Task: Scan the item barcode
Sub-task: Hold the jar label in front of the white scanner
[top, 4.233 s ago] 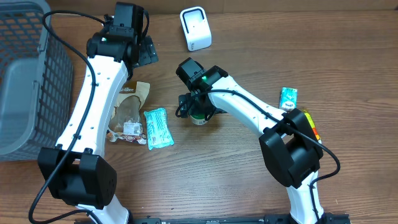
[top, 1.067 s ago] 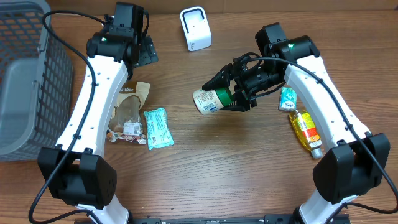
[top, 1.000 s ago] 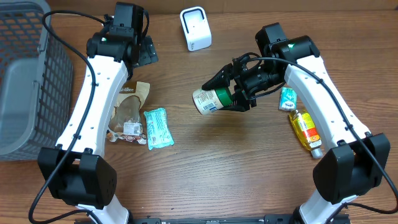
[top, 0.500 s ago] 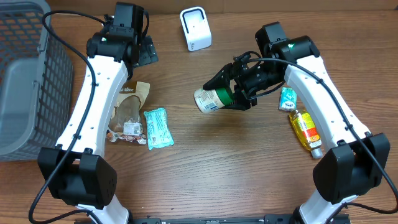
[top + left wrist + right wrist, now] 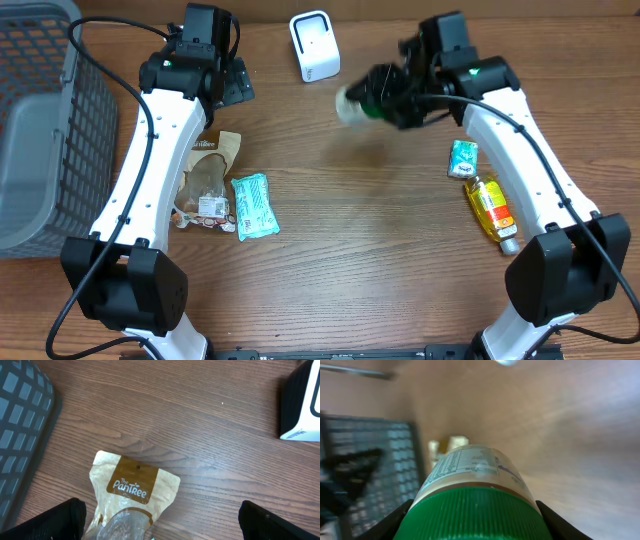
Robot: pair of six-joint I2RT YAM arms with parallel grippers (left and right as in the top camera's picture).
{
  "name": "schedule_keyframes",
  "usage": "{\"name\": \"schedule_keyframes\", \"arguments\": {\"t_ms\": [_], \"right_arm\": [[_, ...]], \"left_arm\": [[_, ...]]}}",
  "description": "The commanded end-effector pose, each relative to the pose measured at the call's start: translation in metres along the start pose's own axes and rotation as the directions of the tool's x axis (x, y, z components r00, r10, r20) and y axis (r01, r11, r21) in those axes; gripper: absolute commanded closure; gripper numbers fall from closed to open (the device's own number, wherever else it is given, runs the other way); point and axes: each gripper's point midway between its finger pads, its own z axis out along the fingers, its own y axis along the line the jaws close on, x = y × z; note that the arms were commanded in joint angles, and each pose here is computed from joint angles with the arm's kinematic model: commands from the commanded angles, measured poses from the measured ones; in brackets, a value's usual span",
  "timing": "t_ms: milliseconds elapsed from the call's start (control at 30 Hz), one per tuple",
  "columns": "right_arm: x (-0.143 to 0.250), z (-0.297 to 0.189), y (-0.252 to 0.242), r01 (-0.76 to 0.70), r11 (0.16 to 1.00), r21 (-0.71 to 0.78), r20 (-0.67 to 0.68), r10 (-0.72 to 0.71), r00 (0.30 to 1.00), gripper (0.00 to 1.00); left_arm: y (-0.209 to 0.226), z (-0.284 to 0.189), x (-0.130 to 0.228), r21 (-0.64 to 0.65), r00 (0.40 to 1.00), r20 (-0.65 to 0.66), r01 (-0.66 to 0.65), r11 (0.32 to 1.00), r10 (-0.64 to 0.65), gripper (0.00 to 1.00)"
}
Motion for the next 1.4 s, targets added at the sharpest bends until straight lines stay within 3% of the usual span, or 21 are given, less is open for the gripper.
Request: {"name": "schedule_keyframes", "arguments": {"t_ms": [0,100,267,400,533,933,1367], "right_arm": [[-0.018,-0.021,0.051,0.109,0.981,-0.159,0.076,-0.098,0.992,0.81],[-0.041,-0.016,0.073,0.223,0.966,-0.128,0.242,-0.188,0.952,0.81],[-0.071,0.008,0.085,0.378,0.909,0.173,0.480,-0.413,0.774,0.80],[-0.084,0.036,0.094,0.489,0.793,0.364,0.519,-0.608,0.601,0.80],[-0.105,0.070,0.088,0.509,0.752,0.418,0.555,-0.655,0.512,0.81],[-0.153,0.116,0.060,0.515,0.776,0.364,0.710,-0.589,0.386,0.83],[-0.156,0.140,0.042,0.517,0.777,0.359,0.727,-0.580,0.367,0.84]], "left_arm": [[0.001,-0.009,-0.008,0.000,0.999,0.034,-0.005,1.000,0.005,0.01],[0.001,-0.009,-0.008,0.000,0.999,0.034,-0.005,1.000,0.005,0.00],[0.001,-0.009,-0.008,0.000,0.999,0.034,-0.005,1.000,0.005,0.00],[0.001,-0.009,-0.008,0.000,0.999,0.035,-0.005,1.000,0.005,0.00],[0.001,-0.009,-0.008,0.000,0.999,0.034,-0.005,1.000,0.005,0.00],[0.001,-0.009,-0.008,0.000,0.999,0.034,-0.005,1.000,0.005,0.00],[0.001,-0.009,-0.008,0.000,0.999,0.034,-0.005,1.000,0.005,0.00]]}}
